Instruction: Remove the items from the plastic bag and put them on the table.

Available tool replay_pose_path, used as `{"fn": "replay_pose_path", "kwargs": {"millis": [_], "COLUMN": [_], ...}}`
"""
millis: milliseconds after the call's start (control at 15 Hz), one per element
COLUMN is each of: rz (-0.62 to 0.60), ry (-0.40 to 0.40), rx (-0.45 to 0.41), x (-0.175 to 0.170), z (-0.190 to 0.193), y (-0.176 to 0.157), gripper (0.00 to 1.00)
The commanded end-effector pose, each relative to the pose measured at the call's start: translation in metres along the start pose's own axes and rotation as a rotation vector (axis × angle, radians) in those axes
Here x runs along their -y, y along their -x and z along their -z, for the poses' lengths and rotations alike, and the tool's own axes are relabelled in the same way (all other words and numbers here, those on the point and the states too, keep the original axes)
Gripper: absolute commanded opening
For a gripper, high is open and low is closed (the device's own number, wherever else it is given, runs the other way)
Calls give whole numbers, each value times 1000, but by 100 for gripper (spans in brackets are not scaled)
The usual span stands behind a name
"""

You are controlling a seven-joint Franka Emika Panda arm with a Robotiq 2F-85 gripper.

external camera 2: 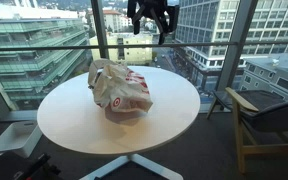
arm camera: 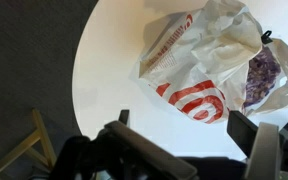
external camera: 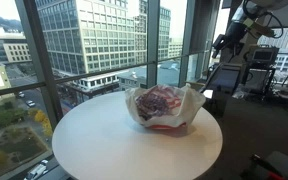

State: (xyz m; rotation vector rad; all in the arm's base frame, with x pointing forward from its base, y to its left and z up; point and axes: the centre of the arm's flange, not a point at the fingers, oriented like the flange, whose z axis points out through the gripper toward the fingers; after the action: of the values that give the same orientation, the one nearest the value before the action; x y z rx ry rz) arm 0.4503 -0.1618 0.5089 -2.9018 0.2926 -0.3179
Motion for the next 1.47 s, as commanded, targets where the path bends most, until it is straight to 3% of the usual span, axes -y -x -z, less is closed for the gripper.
{"fn": "replay_pose_path", "kwargs": {"millis": [0, 200, 267, 533, 667, 867, 1000, 1400], "rz": [1, 3, 22, 156, 239, 329, 382, 550], "ry": [0, 1, 16, 71, 80, 39, 9, -54], "rx": [-4, -17, 16, 47, 15, -39, -26, 37], "x": [0, 1, 9, 73, 114, 170, 199, 242], "z": [2, 8, -5, -55, -83, -115, -135, -177], "y": [-1, -2, -5, -23, -42, -55, -52, -35], "gripper": [100, 100, 100, 100, 100, 100, 100, 100]}}
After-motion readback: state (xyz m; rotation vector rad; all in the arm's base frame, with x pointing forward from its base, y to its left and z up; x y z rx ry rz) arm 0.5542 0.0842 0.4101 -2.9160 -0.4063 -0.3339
